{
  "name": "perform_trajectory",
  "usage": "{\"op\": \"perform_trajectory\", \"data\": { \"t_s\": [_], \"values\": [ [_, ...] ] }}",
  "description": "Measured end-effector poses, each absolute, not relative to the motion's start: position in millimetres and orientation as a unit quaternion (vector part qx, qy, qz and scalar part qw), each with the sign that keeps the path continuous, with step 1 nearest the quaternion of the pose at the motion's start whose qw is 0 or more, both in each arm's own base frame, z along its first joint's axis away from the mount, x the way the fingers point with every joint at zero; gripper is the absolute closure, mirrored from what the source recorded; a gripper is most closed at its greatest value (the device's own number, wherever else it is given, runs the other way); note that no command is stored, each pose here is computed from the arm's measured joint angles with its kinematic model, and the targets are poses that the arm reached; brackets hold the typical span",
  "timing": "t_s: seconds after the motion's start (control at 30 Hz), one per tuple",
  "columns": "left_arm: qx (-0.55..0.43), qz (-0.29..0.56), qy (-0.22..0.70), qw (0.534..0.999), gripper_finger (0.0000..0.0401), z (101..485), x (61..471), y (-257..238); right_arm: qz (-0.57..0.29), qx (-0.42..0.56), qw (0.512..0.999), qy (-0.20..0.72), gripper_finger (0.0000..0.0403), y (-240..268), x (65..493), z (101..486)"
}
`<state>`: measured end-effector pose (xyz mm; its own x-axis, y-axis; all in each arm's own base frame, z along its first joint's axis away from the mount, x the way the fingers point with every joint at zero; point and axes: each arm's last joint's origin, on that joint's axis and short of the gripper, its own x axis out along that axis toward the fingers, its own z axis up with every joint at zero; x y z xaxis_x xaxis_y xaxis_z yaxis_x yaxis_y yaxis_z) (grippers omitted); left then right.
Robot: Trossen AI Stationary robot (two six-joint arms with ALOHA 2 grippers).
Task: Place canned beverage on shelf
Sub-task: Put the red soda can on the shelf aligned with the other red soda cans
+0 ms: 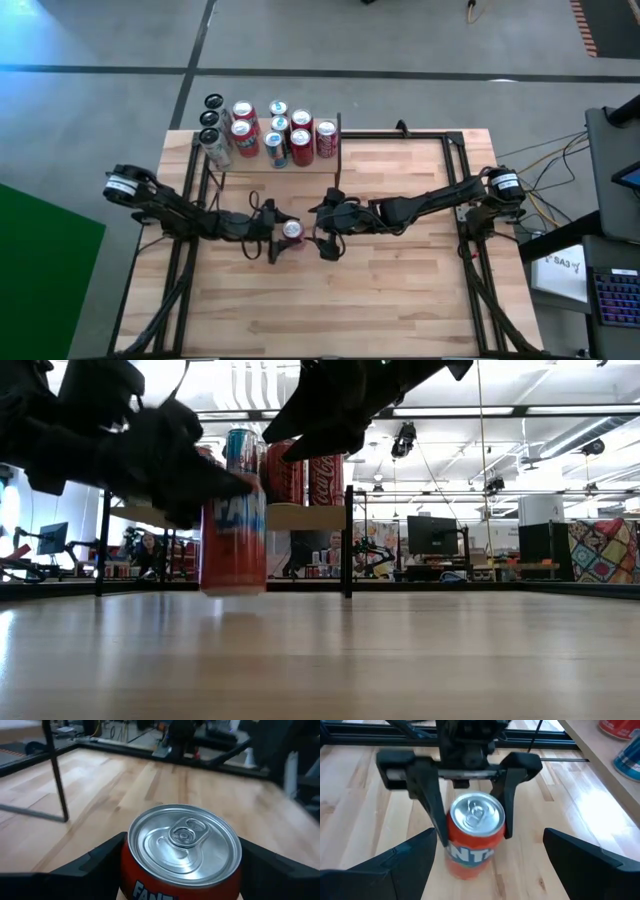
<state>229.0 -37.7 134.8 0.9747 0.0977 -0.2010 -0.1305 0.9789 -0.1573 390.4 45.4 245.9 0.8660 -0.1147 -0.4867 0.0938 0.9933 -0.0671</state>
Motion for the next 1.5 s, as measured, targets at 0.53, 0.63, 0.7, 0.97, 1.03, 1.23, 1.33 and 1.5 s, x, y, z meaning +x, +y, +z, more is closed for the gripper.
{"op": "perform_trajectory", "data": {
  "t_s": [0.53,0.63,0.7,0.97,1.03,1.23,1.33,1.5],
  "values": [
    [-0.131,0.055,0.010,0.990,0.0114,210,182,-28,-0.053,-0.036,0.963,0.262,0.0049,44,390,245],
    [-0.120,0.091,0.008,0.989,0.0114,218,165,-21,-0.056,-0.041,0.963,0.260,0.0049,41,390,245],
    [-0.116,0.113,0.008,0.987,0.0114,224,156,-17,-0.060,-0.042,0.963,0.260,0.0049,38,391,245],
    [-0.065,0.203,0.059,0.975,0.0114,260,138,-2,-0.072,-0.046,0.965,0.246,0.0049,26,393,248],
    [-0.049,0.228,0.078,0.969,0.0114,269,136,1,-0.073,-0.047,0.966,0.244,0.0049,24,393,248],
    [-0.019,0.286,0.094,0.954,0.0114,285,139,11,-0.074,-0.049,0.967,0.240,0.0049,21,394,250],
    [-0.014,0.304,0.109,0.946,0.0114,286,138,17,-0.075,-0.049,0.967,0.240,0.0049,20,394,250],
    [-0.016,0.339,0.115,0.934,0.0114,285,138,27,-0.075,-0.049,0.967,0.240,0.0049,20,394,250]
  ]
}}
